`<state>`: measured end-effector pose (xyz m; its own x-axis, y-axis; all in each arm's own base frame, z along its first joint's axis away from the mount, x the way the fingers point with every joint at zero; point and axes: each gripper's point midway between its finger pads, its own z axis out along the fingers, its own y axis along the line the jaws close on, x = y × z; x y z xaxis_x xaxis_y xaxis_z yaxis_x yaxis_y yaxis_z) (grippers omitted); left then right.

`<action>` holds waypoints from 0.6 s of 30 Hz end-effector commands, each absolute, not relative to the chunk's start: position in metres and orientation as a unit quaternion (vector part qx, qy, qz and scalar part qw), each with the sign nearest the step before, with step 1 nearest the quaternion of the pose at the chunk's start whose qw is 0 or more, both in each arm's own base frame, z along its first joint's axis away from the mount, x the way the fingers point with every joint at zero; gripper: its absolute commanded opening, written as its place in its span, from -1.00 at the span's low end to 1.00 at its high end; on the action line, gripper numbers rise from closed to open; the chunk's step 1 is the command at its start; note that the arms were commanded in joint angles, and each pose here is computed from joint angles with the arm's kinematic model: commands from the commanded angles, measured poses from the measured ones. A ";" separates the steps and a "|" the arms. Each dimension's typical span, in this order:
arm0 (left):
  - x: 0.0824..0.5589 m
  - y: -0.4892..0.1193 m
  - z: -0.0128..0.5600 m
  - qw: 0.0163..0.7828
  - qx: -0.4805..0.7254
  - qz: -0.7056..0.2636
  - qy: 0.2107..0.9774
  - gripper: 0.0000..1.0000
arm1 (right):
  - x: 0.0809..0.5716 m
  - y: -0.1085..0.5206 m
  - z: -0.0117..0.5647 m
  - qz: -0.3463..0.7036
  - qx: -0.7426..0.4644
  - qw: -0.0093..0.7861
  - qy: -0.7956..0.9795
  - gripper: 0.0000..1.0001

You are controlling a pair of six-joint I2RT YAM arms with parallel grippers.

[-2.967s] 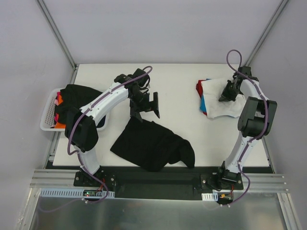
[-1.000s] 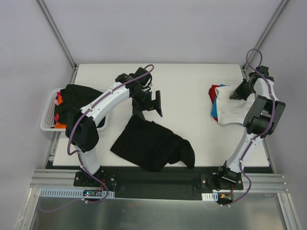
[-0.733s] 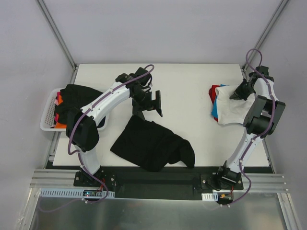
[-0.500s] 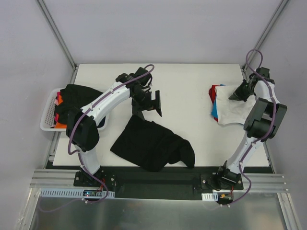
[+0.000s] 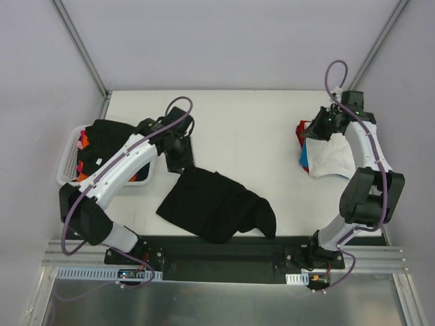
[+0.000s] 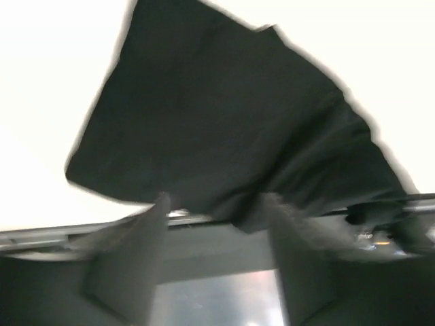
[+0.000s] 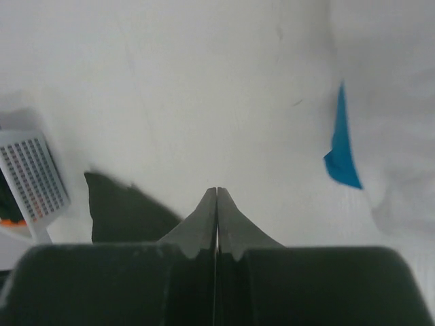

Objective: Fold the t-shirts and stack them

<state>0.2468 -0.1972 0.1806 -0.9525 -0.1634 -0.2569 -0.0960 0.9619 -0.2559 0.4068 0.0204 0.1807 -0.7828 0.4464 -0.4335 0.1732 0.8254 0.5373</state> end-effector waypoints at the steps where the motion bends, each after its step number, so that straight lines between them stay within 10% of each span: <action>1: 0.208 -0.110 0.153 0.123 -0.190 -0.018 0.974 -0.99 | 0.352 0.068 0.168 0.259 0.123 0.214 0.934 -0.98; 18: 0.233 0.019 0.129 0.107 -0.378 0.067 0.917 -1.00 | 0.298 0.106 0.161 0.235 0.056 0.158 0.957 -0.98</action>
<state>0.2238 -0.0230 0.1192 -0.7373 -0.6549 -0.1656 -0.6599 0.7507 -0.0311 0.2985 0.1055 0.1412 -0.9519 0.2076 -0.2253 0.0764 0.8731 0.4815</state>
